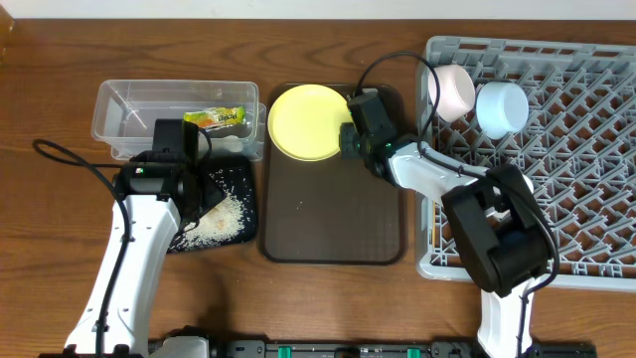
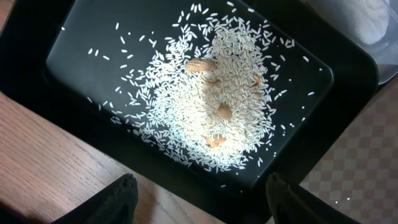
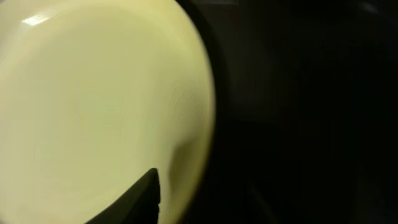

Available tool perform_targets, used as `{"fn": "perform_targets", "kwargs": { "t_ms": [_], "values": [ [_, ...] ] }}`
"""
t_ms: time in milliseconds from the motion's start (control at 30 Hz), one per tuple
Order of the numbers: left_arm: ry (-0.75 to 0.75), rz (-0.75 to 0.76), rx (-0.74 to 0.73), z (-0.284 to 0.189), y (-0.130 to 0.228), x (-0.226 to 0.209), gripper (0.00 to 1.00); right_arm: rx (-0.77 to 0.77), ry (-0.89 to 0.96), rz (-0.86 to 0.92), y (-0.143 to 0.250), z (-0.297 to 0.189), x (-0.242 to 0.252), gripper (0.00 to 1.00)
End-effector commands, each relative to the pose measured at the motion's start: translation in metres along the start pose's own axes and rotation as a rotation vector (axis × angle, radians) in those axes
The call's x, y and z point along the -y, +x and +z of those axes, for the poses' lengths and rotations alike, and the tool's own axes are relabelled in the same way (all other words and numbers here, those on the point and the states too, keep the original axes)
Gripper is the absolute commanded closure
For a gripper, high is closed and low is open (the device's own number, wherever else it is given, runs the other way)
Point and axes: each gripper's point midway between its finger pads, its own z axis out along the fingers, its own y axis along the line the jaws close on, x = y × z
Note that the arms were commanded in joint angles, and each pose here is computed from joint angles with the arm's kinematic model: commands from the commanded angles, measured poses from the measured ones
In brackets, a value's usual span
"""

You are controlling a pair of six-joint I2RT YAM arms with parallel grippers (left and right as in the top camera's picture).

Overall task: Sort waste into correct bins and load items into the dishwasher rack
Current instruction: 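Carry the yellow plate to the rack and stand it upright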

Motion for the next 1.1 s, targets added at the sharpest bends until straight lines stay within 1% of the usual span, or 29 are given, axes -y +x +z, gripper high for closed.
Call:
{"fn": "perform_targets", "kwargs": {
  "t_ms": [0, 167, 267, 367, 467, 600, 833, 900, 1067],
  "values": [
    [-0.001, 0.003, 0.013, -0.003, -0.004, -0.001, 0.31, -0.020, 0.065, 0.035, 0.007, 0.007, 0.012, 0.71],
    [-0.001, 0.003, 0.012, -0.003, -0.004, 0.000, 0.31, -0.035, 0.072, 0.033, 0.010, 0.005, 0.013, 0.99],
    [-0.002, 0.004, 0.011, -0.003, -0.003, -0.001, 0.31, -0.024, 0.072, 0.036, 0.002, -0.004, 0.015, 0.99],
    [-0.003, 0.004, 0.009, -0.003, -0.003, -0.001, 0.31, 0.007, 0.076, 0.036, -0.018, -0.025, 0.023, 0.99],
    [-0.003, 0.004, 0.009, -0.003, -0.003, -0.001, 0.31, 0.038, 0.090, 0.005, -0.042, -0.060, 0.037, 0.99],
    [-0.003, 0.004, 0.010, -0.003, -0.003, -0.001, 0.31, 0.056, 0.132, -0.051, -0.061, -0.111, 0.058, 0.99],
    [-0.001, 0.003, 0.013, -0.003, -0.004, 0.000, 0.31, 0.133, 0.353, -0.063, -0.085, -0.217, 0.130, 0.99],
    [-0.001, 0.003, 0.013, -0.003, -0.004, 0.000, 0.31, 0.144, 0.423, -0.081, -0.086, -0.238, 0.147, 0.99],
    [-0.001, 0.003, 0.013, -0.003, -0.004, 0.000, 0.30, 0.136, 0.715, -0.165, -0.086, -0.297, 0.204, 0.99]
  ]
}}
